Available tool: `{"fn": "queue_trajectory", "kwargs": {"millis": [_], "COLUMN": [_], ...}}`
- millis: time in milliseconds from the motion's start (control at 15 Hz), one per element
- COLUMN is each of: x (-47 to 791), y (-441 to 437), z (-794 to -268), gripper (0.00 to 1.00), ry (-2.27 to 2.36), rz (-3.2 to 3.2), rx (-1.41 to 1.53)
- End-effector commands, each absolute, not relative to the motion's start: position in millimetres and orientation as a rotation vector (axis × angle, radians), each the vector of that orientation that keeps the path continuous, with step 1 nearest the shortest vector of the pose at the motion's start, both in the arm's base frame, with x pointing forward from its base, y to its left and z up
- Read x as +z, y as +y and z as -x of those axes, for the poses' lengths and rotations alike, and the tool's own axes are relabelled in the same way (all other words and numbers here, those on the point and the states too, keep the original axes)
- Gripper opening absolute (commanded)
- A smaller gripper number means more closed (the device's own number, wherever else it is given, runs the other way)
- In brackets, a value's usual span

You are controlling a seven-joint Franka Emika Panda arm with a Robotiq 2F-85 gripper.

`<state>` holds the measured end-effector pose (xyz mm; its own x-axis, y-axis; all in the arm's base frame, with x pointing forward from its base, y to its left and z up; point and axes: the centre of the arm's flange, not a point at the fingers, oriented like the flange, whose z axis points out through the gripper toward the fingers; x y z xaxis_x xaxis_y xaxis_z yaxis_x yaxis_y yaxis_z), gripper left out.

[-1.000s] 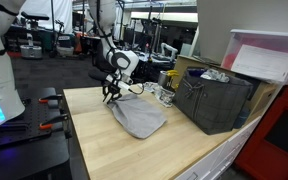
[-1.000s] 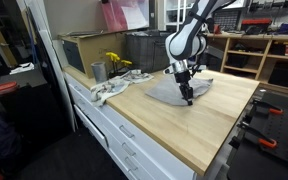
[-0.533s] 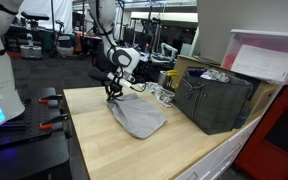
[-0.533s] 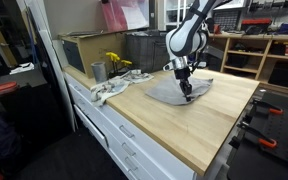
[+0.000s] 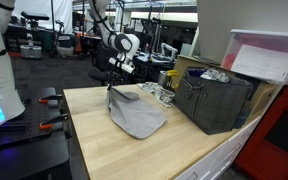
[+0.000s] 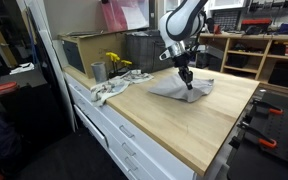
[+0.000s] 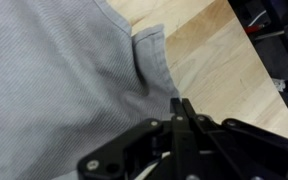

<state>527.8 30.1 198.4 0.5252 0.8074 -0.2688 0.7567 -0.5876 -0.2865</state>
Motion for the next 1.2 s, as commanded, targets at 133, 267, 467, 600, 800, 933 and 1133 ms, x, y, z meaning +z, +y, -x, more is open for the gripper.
{"fn": "queue_trajectory", "kwargs": {"millis": [133,267,467,600,800,933,1133], "x": [251,263,281,292,300,303,299], "y": [66,73,71,57,28,8,-16], "z": [-537,-538,-537,-543,-567,-590,-619], "gripper": [0.28,0.42,0.64,0.79,0.99,1.0,1.0], "ry": [-1.607,-1.632,-1.654,-1.607,-1.508,-1.409,-1.293], "rz": [2.675,2.678,2.668,2.679,2.747,2.782,2.785], "rx": [0.873,0.975,1.068,1.028,0.842,0.701,0.503]}}
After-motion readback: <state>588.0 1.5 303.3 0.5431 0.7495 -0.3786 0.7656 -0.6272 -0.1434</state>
